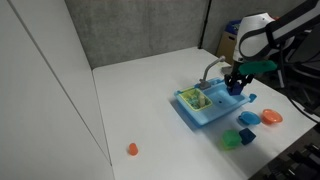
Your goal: Put the blue block into the sink
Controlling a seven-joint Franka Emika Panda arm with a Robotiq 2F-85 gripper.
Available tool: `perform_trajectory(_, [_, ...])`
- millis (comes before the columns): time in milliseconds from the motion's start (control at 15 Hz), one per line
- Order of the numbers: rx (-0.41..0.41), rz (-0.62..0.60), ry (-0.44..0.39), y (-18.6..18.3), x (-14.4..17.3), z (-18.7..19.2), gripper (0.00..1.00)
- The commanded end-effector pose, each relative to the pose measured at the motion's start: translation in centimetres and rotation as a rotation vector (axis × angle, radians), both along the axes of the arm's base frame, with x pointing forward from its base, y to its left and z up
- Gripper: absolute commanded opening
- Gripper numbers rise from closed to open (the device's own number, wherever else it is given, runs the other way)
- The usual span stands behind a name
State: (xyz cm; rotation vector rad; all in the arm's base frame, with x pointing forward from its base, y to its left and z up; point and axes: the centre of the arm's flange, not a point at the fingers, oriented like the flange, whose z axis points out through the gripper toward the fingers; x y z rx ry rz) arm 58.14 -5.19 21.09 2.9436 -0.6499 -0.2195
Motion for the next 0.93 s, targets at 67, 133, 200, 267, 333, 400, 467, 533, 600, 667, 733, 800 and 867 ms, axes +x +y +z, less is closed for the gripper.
perform_trajectory(67, [-0.012, -0.026, 0.011, -1.3, 3.5, -2.1, 0.3])
perform_trajectory(133, [-0.013, -0.03, 0.014, -1.6, 3.7, -2.7, 0.3])
perform_trajectory(200, [-0.014, -0.035, 0.021, -1.9, 3.8, -3.5, 0.3])
perform_trajectory(267, [-0.014, -0.04, 0.027, -2.2, 3.8, -4.1, 0.3])
perform_trajectory(333, [-0.012, -0.043, 0.034, -2.5, 3.8, -4.8, 0.3])
perform_trajectory(400, [-0.006, -0.047, 0.044, -2.7, 3.7, -5.5, 0.3])
perform_trajectory(467, [-0.003, -0.051, 0.051, -2.8, 3.7, -6.2, 0.3])
perform_trajectory(533, [-0.003, -0.057, 0.06, -2.9, 3.6, -6.9, 0.3])
perform_trajectory(600, [0.0, -0.061, 0.069, -3.1, 3.5, -7.5, 0.3])
perform_trajectory(667, [0.003, -0.065, 0.075, -3.2, 3.5, -8.1, 0.3])
perform_trajectory(733, [0.011, -0.07, 0.081, -3.2, 3.5, -8.6, 0.3])
perform_trajectory(800, [0.021, -0.074, 0.088, -3.2, 3.4, -9.1, 0.3])
perform_trajectory(867, [0.032, -0.081, 0.092, -3.2, 3.4, -9.6, 0.3])
